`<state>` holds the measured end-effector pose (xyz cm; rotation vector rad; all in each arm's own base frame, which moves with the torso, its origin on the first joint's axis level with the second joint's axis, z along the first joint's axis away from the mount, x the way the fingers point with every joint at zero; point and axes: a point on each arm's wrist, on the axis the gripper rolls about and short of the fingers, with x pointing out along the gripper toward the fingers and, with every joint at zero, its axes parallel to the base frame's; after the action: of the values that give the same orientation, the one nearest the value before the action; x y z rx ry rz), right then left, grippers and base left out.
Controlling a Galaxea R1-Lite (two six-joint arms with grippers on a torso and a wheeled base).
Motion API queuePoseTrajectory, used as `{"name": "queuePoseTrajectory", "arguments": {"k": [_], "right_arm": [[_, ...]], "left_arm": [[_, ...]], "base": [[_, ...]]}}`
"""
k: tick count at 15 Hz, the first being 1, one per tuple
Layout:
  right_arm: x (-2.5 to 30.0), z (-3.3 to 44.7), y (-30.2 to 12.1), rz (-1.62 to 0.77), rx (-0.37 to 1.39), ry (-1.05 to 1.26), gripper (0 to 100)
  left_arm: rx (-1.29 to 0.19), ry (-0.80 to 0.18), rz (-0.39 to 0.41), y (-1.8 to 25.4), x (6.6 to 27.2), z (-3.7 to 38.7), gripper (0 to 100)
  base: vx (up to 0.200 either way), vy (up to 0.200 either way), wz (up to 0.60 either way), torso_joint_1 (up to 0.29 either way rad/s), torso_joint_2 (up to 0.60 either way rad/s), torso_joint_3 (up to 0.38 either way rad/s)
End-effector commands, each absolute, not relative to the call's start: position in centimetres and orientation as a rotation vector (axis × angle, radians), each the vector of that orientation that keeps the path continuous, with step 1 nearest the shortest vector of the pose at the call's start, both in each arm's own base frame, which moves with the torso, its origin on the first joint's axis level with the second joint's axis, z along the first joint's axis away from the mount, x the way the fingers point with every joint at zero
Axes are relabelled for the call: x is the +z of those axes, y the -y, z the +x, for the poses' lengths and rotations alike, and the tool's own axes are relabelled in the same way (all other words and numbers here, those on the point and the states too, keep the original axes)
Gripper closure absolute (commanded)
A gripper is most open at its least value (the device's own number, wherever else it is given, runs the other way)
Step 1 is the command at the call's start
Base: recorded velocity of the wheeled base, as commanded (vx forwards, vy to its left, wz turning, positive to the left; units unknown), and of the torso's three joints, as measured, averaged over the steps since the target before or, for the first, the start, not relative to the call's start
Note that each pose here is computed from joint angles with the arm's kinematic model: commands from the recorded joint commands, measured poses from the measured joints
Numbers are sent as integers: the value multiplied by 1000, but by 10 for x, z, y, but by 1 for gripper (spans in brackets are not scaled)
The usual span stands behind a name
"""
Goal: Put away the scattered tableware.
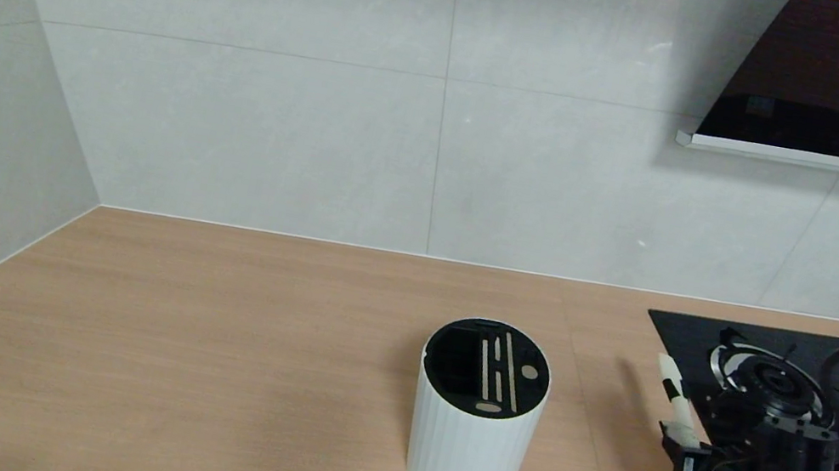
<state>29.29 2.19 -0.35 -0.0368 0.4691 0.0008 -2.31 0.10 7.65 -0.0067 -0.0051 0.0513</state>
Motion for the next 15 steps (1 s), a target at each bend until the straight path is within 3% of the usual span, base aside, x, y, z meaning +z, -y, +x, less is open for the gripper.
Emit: {"name": "queuePoseTrajectory", "arguments": {"k": [1, 3, 5, 7, 9, 12, 14, 15], "right_arm": [[39, 288, -23, -27, 1, -330, 100], [85, 286, -29, -21, 20, -208, 100], [136, 292, -36, -21, -11, -155, 100], [186, 293, -50, -16, 29, -103, 100], [215, 285, -64, -12, 81, -78, 100], [238, 266, -90, -1, 184, -24, 100], [241, 255, -106, 0, 252, -15, 100], [239, 252, -110, -2, 265, -21, 100]], "left_arm": [[46, 31, -13, -1, 83, -25, 0], [-42, 72, -18, 0, 117, -32, 0], [-196, -15, -10, 3, 151, -22, 0], [-260, -119, -18, 5, 194, 11, 0], [-337, -174, -32, 9, 225, 45, 0], [-527, -219, -63, 28, 239, 88, 0], [-681, -229, -166, 58, 242, 121, 0], [-689, -238, -212, 68, 239, 139, 0]], "base": [[0, 0, 0, 0, 0, 0], [0, 0, 0, 0, 0, 0], [0, 0, 0, 0, 0, 0], [0, 0, 0, 0, 0, 0], [0, 0, 0, 0, 0, 0], [0, 0, 0, 0, 0, 0], [0, 0, 0, 0, 0, 0], [0, 0, 0, 0, 0, 0]]}}
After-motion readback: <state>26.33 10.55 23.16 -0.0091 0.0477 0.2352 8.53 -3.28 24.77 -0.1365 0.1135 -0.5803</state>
